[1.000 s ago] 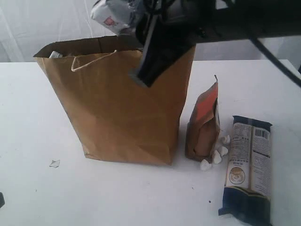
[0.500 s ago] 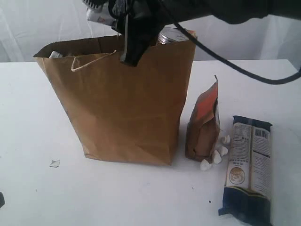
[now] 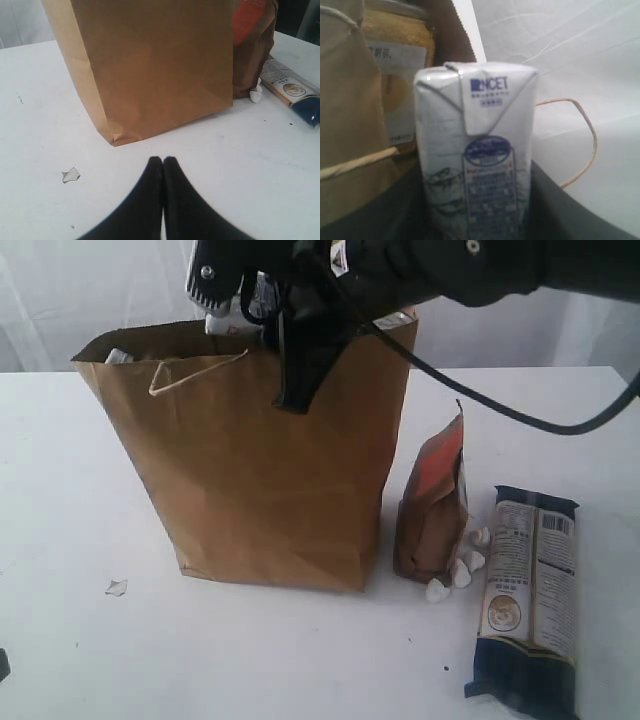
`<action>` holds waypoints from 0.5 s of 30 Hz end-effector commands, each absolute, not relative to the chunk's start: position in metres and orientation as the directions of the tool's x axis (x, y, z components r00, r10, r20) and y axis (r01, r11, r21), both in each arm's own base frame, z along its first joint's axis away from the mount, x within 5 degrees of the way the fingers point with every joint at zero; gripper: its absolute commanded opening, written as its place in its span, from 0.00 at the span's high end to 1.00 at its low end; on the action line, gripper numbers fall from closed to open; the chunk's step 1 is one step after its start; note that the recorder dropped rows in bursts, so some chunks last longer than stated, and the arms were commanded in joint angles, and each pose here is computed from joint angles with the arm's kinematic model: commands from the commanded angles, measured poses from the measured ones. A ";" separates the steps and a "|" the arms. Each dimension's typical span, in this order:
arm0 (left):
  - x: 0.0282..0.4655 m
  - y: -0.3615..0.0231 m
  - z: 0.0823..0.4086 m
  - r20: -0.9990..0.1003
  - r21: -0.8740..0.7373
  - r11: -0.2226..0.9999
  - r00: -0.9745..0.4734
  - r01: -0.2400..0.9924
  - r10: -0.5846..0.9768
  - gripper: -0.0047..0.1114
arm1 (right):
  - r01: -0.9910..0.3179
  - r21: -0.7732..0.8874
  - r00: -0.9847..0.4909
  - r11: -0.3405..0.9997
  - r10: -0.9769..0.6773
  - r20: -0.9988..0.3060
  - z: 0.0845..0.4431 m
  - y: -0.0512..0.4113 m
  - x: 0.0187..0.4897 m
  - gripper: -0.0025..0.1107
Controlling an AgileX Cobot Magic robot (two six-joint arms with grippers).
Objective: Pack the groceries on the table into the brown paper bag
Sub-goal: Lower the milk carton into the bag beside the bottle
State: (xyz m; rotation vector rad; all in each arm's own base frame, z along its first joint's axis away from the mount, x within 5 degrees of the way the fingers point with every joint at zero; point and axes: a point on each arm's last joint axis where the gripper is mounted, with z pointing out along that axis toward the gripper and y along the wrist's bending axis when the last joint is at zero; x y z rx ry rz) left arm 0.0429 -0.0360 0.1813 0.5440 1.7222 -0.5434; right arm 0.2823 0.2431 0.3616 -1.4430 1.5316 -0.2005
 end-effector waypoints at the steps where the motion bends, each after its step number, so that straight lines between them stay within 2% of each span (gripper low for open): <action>1: 0.042 -0.036 0.180 -0.976 -0.079 0.781 -0.207 0.620 0.066 0.96 | -0.676 -0.685 0.195 0.272 -0.830 -0.522 0.367 0.241 0.281 0.98; 15: 0.042 -0.036 0.180 -0.976 -0.079 0.781 -0.207 0.620 0.066 0.96 | -0.707 -0.662 0.217 0.248 -0.814 -0.538 0.379 0.244 0.277 0.98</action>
